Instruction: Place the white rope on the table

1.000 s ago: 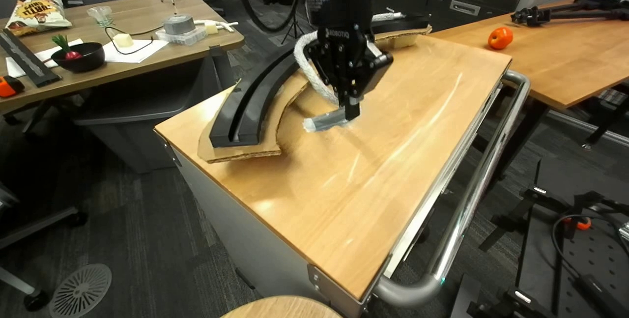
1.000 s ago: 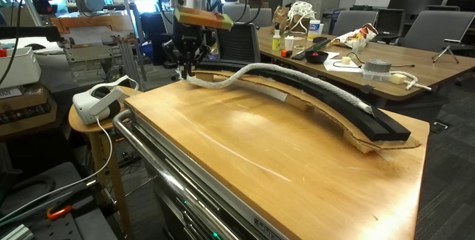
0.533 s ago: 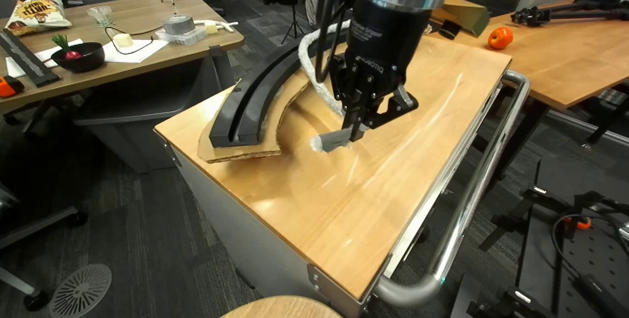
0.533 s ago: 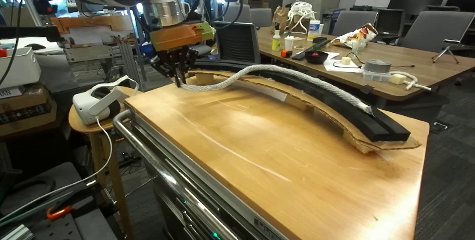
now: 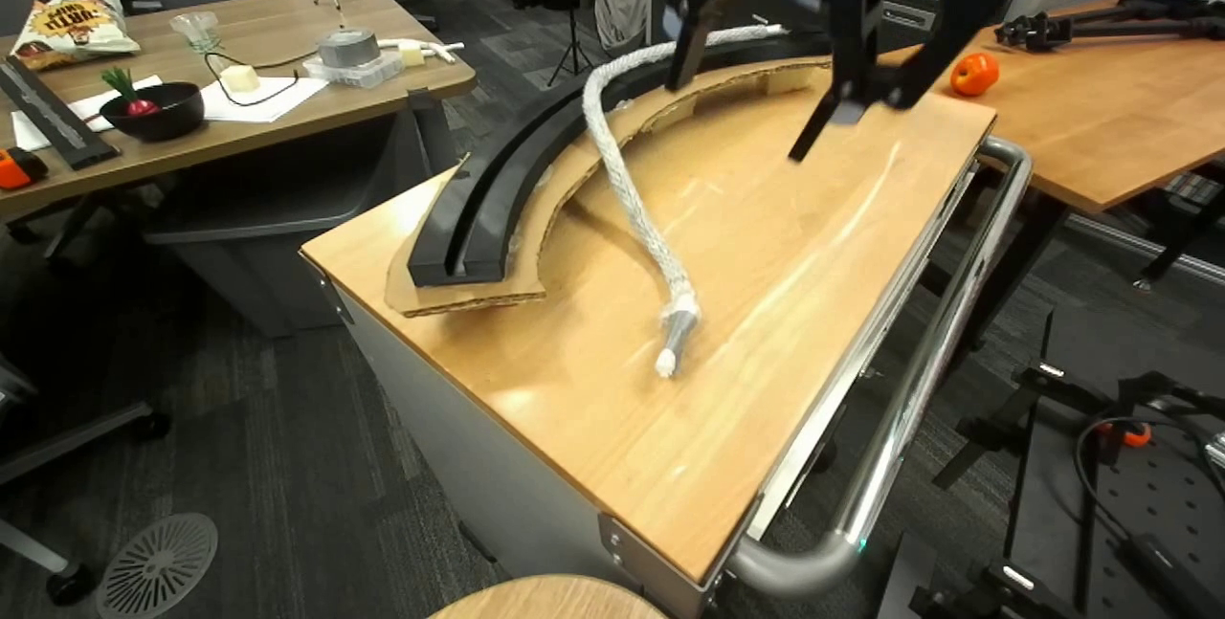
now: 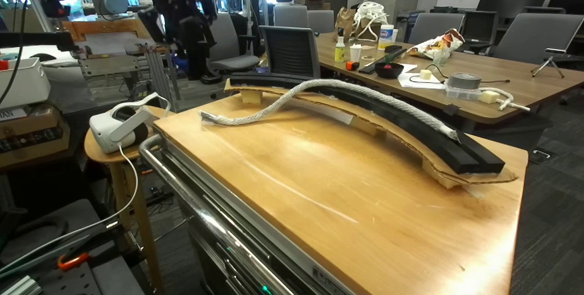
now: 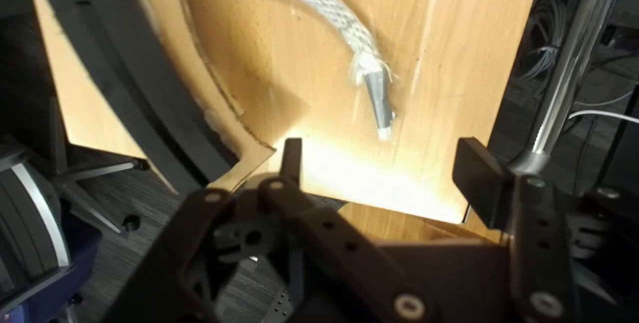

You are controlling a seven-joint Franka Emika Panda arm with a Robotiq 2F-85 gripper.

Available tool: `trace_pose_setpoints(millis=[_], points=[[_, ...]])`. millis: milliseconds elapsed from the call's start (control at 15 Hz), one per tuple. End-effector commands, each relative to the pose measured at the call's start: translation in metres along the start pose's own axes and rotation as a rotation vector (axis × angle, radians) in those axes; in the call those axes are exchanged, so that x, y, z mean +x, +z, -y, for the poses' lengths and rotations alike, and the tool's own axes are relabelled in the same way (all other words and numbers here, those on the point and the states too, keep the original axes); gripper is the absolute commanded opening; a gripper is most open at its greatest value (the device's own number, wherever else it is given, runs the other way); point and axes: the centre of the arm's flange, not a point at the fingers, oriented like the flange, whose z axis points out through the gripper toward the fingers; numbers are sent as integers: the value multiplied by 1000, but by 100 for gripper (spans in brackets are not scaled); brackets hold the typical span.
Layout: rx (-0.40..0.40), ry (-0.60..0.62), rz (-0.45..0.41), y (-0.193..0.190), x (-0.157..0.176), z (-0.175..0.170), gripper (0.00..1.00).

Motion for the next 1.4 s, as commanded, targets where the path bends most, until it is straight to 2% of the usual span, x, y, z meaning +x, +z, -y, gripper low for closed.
trace_pose_setpoints(millis=[0,133,400,467,600,733,800,1000,1267,1333], points=[[-9,-24,32,-22,-1,-8,85],[-21,-38,60,-50,-3,-21,100],[-11,-44,66,-47,-5,-24,100],[-13,-86,63,-49,-2,-28,100],[-22,-200,54,-57,3,-47,100],[-35,-237,69,-67,-2,-78,100],[-51,-246,83,-73,-13,-95,100],[-100,-114,171,-86,-67,-143,100],[-62,25,320,-81,-144,-208,100],[-86,-32,265,-78,-135,-154,100]])
